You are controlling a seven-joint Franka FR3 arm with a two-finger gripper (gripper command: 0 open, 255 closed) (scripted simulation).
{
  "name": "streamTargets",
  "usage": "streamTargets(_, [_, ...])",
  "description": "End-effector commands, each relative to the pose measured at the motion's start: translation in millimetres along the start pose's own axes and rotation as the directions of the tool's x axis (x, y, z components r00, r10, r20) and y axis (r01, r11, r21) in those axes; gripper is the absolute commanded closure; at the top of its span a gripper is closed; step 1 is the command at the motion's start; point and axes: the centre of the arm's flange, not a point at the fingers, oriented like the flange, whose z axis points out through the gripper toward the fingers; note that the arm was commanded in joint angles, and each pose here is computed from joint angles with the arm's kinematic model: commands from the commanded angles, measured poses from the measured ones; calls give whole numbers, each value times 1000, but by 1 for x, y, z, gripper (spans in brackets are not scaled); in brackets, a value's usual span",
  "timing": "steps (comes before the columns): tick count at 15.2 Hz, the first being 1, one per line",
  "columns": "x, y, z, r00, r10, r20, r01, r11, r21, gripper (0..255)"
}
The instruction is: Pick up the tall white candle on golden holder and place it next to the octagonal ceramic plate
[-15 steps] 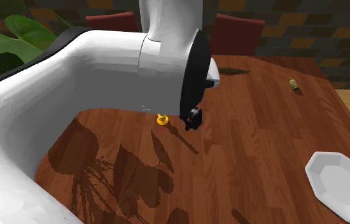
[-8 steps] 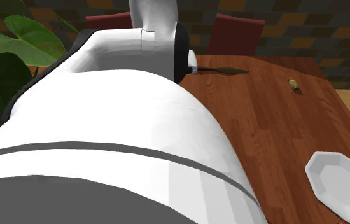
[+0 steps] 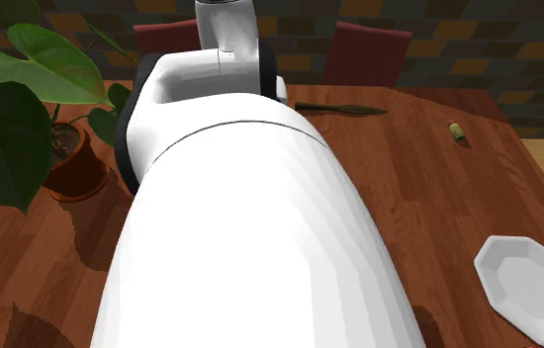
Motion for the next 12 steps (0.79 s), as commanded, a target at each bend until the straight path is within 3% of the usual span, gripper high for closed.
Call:
streamTargets(1, [0, -2, 10, 1000, 0, 0, 0, 1000, 0, 0])
streamTargets(5, [0, -2, 29, 1000, 0, 0, 0, 1000, 0, 0])
streamTargets(12, [0, -2, 29, 1000, 0, 0, 0, 1000, 0, 0])
